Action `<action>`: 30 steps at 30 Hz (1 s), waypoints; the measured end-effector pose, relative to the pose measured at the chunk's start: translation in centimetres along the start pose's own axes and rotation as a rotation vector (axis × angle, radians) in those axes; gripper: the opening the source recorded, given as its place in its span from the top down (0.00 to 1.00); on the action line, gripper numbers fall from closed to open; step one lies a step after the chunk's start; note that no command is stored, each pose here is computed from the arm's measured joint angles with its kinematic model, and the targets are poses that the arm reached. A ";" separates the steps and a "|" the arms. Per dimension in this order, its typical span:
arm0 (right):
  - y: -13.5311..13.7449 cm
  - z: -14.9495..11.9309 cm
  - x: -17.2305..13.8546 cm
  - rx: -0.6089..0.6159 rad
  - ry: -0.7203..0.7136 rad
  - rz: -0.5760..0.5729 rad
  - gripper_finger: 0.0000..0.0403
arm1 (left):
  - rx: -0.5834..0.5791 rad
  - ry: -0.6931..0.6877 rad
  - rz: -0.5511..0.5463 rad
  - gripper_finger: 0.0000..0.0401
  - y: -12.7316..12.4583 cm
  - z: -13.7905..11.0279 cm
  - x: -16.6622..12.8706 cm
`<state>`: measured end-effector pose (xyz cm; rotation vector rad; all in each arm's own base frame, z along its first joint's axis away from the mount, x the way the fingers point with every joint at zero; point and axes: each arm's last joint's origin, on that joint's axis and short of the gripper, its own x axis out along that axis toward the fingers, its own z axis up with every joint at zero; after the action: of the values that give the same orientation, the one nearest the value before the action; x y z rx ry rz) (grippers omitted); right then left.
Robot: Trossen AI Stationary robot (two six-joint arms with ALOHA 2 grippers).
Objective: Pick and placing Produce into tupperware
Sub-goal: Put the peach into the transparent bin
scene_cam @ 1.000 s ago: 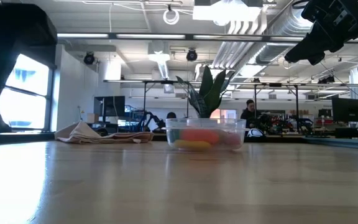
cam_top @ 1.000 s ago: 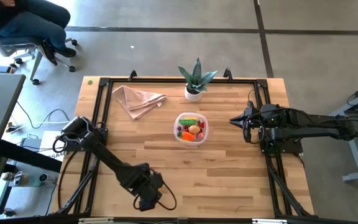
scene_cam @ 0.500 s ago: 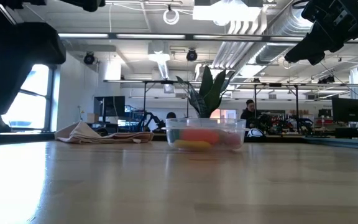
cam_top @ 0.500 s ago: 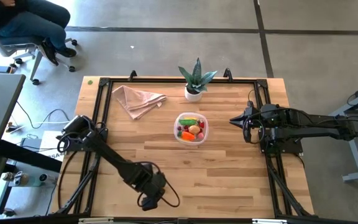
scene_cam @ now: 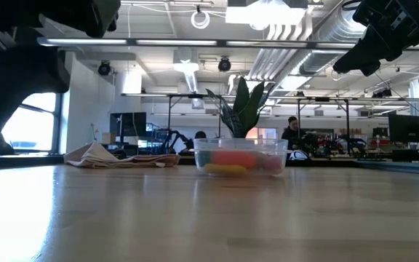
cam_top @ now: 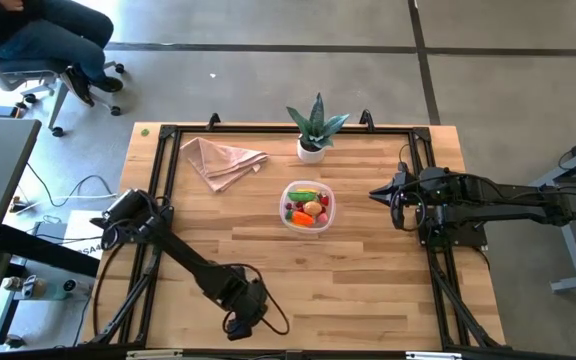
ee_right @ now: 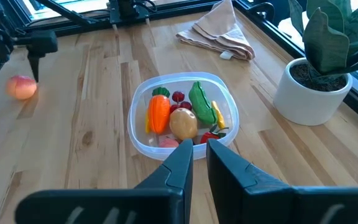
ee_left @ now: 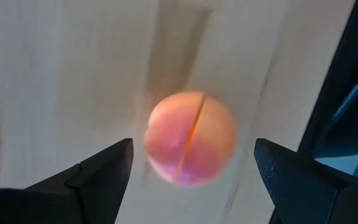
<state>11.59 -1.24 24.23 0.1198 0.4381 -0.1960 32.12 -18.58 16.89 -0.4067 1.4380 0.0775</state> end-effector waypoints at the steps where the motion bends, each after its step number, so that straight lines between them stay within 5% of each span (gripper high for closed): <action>1: 0.0 0.0 0.0 0.000 0.000 0.000 0.91 | 0.000 0.000 -0.005 0.19 -0.1 0.1 0.3; 30: 0.0 0.0 0.0 0.000 0.000 0.000 0.91 | -0.029 0.069 0.029 0.19 0.2 -0.1 2.0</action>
<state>11.59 -1.24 24.23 0.1196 0.4380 -0.1961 32.30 -18.79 14.86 -0.4154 1.5122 0.1091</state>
